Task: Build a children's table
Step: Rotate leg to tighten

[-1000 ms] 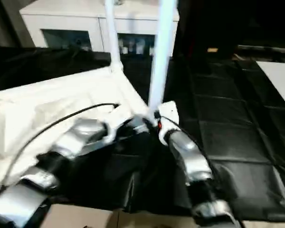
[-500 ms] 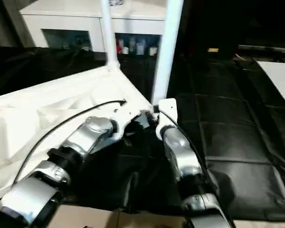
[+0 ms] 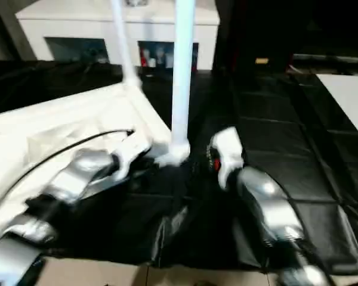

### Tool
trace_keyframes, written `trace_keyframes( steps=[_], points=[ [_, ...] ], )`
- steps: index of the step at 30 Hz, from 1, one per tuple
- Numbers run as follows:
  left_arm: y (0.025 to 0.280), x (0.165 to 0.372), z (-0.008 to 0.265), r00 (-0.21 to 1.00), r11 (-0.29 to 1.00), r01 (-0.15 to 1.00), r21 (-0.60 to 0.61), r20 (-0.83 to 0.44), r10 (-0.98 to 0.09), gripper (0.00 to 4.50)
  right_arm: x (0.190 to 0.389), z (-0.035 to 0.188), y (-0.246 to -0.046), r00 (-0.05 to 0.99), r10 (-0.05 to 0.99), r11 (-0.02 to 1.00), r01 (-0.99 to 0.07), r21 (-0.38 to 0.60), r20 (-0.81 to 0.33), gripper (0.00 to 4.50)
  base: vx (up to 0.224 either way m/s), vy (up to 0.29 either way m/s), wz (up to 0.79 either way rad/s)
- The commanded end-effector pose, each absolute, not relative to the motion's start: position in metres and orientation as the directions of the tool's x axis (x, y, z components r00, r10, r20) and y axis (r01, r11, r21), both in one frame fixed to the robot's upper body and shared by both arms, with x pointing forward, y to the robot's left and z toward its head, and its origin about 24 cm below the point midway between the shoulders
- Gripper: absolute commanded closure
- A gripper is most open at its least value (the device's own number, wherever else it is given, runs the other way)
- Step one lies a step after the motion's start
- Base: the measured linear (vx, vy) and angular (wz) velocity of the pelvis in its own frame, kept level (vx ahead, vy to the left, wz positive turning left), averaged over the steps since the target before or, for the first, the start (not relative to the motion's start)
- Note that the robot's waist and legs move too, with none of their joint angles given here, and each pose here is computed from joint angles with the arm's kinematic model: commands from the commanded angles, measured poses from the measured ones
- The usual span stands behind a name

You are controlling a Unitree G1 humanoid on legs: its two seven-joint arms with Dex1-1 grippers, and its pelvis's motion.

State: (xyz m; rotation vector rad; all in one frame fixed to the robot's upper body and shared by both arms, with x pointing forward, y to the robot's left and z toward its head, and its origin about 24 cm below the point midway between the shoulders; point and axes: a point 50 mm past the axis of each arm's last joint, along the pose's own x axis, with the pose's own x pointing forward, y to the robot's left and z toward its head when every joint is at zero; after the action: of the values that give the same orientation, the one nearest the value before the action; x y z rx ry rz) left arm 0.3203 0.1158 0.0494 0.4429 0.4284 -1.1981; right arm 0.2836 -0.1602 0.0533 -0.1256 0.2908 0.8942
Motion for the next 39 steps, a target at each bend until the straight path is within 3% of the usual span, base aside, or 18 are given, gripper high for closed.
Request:
trace_keyframes(
  steps=[1, 6, 11, 12, 14, 17, 22, 32, 35, 36, 37, 38, 39],
  points=[
    [0.101, 0.31, 0.049, 0.187, 0.174, 0.982, 0.076, -0.533, -0.825, 4.5, 0.281, 0.06, -0.154, 0.536, 0.794, 0.56, -0.828, 0.002, -0.288, 0.67, 0.0, 0.0, 0.0],
    [0.099, 0.303, 0.051, 0.132, 0.126, 0.991, 0.047, -0.527, -0.839, 4.5, 0.289, 0.057, -0.152, 0.566, 0.764, 0.58, -0.813, -0.053, -0.31, 0.67, 0.0, 0.0, 0.0],
    [0.1, 0.301, 0.052, 0.121, 0.116, 0.992, 0.044, -0.53, -0.839, 4.5, 0.287, 0.056, -0.149, 0.52, 0.79, 0.536, -0.843, -0.048, -0.324, 0.67, 0.0, 0.0, 0.0],
    [0.101, 0.3, 0.052, 0.121, 0.116, 0.992, 0.043, -0.532, -0.838, 4.5, 0.286, 0.055, -0.148, 0.514, 0.792, 0.529, -0.847, -0.049, -0.33, 0.95, 0.0, 0.0, 0.0],
    [0.102, 0.3, 0.052, 0.122, 0.117, 0.992, 0.043, -0.534, -0.836, 4.5, 0.287, 0.054, -0.148, 0.51, 0.793, 0.526, -0.849, -0.048, -0.332, 0.95, 0.0, 0.0, 0.0],
    [0.103, 0.3, 0.053, 0.126, 0.121, 0.992, 0.045, -0.536, -0.835, 4.5, 0.287, 0.053, -0.148, 0.5, 0.796, 0.515, -0.856, -0.052, -0.34, 1.36, 0.0, 0.0, 0.0],
    [0.104, 0.3, 0.053, 0.128, 0.124, 0.991, 0.044, -0.539, -0.832, 4.5, 0.286, 0.052, -0.149, 0.49, 0.799, 0.504, -0.862, -0.055, -0.35, 1.67, 0.0, 0.0, 0.0],
    [0.106, 0.302, 0.05, 0.15, 0.148, 0.988, 0.049, -0.551, -0.821, 4.5, 0.287, 0.049, -0.151, 0.5, 0.785, 0.514, -0.855, -0.067, -0.365, 1.8, 0.0, 0.0, 0.0],
    [0.106, 0.311, 0.047, 0.247, 0.253, 0.965, 0.069, -0.56, -0.791, 4.5, 0.299, 0.039, -0.154, 0.637, 0.664, 0.659, -0.746, -0.096, -0.392, 1.81, 0.0, 0.0, 0.0],
    [0.103, 0.32, 0.046, 0.333, 0.342, 0.935, 0.092, -0.556, -0.761, 4.5, 0.307, 0.033, -0.155, 0.734, 0.554, 0.766, -0.634, -0.104, -0.392, 1.81, 0.0, 0.0, 0.0],
    [0.101, 0.325, 0.046, 0.38, 0.388, 0.915, 0.108, -0.554, -0.741, 4.5, 0.311, 0.03, -0.155, 0.784, 0.484, 0.822, -0.56, -0.105, -0.389, 1.81, 0.0, 0.0, 0.0],
    [0.101, 0.325, 0.046, 0.38, 0.388, 0.915, 0.108, -0.554, -0.741, 4.5, 0.311, 0.03, -0.155, 0.784, 0.484, 0.822, -0.56, -0.105, -0.389, 1.81, 0.0, 0.0, 0.0],
    [0.094, 0.335, 0.046, 0.46, 0.472, 0.872, 0.129, -0.547, -0.7, 4.5, 0.315, 0.023, -0.151, 0.836, 0.379, 0.895, -0.44, -0.071, -0.396, 1.81, 0.0, 0.0, 0.0]
  ],
)
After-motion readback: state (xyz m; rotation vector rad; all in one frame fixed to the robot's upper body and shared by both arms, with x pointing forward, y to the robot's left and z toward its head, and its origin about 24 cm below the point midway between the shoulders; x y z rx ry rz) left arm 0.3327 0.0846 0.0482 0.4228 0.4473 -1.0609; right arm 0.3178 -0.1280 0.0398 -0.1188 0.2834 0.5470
